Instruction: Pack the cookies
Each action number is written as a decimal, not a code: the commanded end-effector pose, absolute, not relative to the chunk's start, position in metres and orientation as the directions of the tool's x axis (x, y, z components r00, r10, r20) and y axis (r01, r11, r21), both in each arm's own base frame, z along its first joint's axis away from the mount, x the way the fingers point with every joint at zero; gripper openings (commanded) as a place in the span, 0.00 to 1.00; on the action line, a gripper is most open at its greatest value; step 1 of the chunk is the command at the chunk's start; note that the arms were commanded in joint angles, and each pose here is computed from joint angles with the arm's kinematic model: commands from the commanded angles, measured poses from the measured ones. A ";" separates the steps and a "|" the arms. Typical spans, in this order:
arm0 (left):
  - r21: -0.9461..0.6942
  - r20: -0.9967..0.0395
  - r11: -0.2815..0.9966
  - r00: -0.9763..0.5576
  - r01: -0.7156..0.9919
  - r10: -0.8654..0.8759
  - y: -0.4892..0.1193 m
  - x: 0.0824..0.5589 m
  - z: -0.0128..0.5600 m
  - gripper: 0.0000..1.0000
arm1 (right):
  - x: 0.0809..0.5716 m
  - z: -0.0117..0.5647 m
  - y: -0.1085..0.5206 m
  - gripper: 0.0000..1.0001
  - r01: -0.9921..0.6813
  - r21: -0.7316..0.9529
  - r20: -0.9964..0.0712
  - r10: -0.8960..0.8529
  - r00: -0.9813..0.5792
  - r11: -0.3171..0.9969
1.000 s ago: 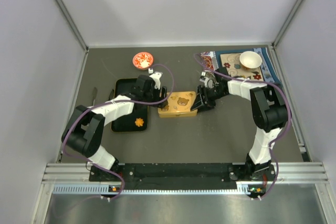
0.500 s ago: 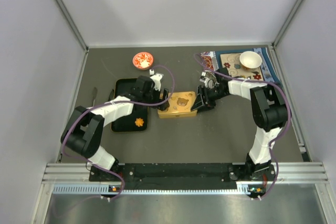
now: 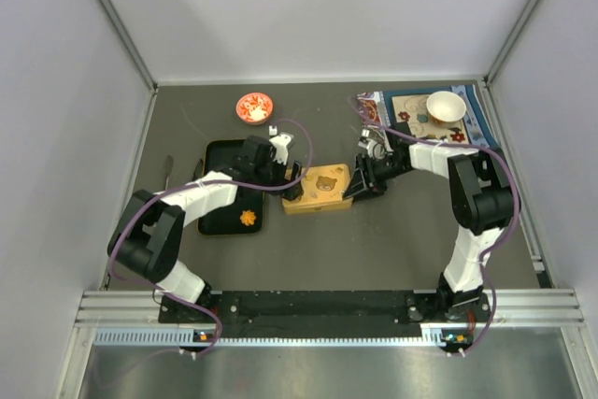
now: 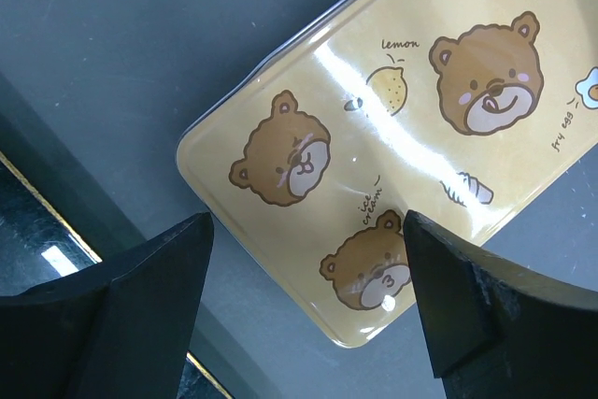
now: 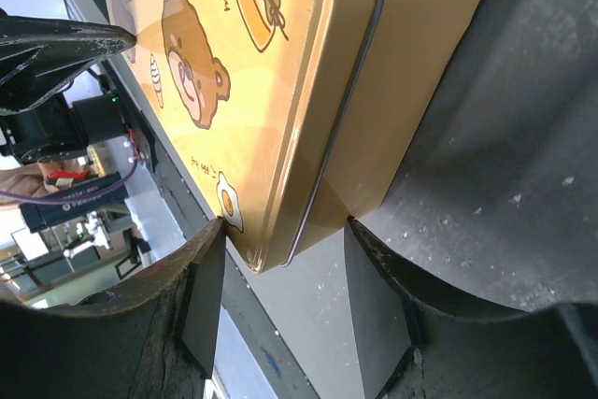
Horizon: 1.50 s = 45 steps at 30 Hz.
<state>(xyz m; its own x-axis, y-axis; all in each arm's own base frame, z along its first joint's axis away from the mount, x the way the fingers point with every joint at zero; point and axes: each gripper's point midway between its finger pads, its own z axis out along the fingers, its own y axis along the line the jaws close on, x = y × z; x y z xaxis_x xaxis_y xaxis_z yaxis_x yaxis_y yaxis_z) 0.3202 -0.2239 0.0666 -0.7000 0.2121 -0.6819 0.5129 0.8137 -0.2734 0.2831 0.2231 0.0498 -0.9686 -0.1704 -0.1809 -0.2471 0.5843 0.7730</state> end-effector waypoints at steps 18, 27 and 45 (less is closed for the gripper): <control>-0.166 -0.651 0.867 -0.712 0.470 0.262 -0.211 0.347 0.059 0.84 | 0.243 -0.003 0.176 0.00 -0.210 0.627 -0.034 -0.243 -0.970 0.750; -0.149 -0.648 0.872 -0.712 0.467 0.270 -0.207 0.346 0.057 0.80 | 0.252 0.016 0.186 0.00 -0.245 0.661 -0.092 -0.248 -0.965 0.709; -0.172 -0.668 0.860 -0.699 0.481 0.257 -0.210 0.341 0.066 0.80 | 0.274 0.036 0.199 0.44 -0.292 0.695 -0.163 -0.251 -0.954 0.657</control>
